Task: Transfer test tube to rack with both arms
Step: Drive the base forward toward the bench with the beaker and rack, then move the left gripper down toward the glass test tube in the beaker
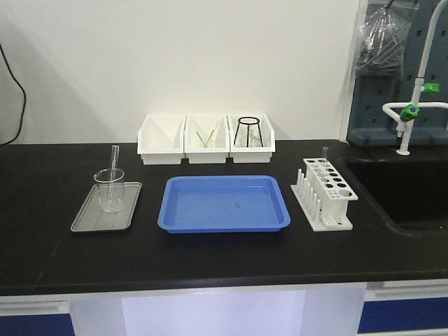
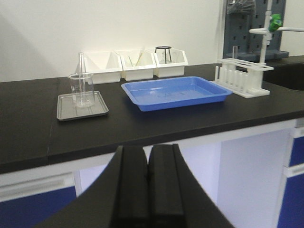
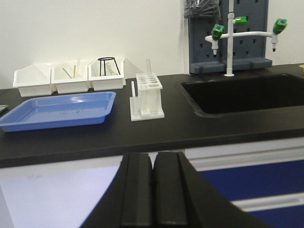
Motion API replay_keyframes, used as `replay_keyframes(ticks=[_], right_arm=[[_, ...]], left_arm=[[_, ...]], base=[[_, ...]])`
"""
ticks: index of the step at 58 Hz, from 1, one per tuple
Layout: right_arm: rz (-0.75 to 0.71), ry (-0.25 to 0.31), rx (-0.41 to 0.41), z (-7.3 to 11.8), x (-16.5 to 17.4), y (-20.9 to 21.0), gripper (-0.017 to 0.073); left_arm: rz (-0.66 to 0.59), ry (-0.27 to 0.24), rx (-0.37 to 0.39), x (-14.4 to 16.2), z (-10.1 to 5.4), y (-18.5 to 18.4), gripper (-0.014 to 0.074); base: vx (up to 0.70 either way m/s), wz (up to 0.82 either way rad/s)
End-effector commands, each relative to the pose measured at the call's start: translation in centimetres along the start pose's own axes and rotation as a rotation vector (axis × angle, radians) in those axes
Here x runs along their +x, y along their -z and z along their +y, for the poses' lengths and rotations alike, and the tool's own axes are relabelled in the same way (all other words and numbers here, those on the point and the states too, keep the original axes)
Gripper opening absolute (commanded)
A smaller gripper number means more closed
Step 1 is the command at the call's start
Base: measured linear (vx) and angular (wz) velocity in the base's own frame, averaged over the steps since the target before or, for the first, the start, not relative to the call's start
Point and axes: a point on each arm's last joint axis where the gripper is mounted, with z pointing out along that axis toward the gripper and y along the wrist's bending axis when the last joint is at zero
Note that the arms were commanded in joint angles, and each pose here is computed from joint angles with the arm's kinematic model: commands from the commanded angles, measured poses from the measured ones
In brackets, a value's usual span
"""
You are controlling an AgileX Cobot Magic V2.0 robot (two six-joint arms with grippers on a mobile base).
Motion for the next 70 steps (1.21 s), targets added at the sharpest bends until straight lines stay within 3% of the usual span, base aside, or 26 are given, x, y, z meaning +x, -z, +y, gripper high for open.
replay_keyframes(ticks=[1,70], right_arm=[[-0.098,0.001,-0.005,0.04,-0.78,0.14,-0.001],[-0.098,0.001,-0.005,0.04,-0.78,0.14,-0.001]], left_arm=[[-0.093,0.001,-0.008,-0.72,0.07,0.14,-0.0006],[-0.093,0.001,-0.008,-0.72,0.07,0.14,-0.0006]], base=[[0.38,0.05],[0.38,0.03]])
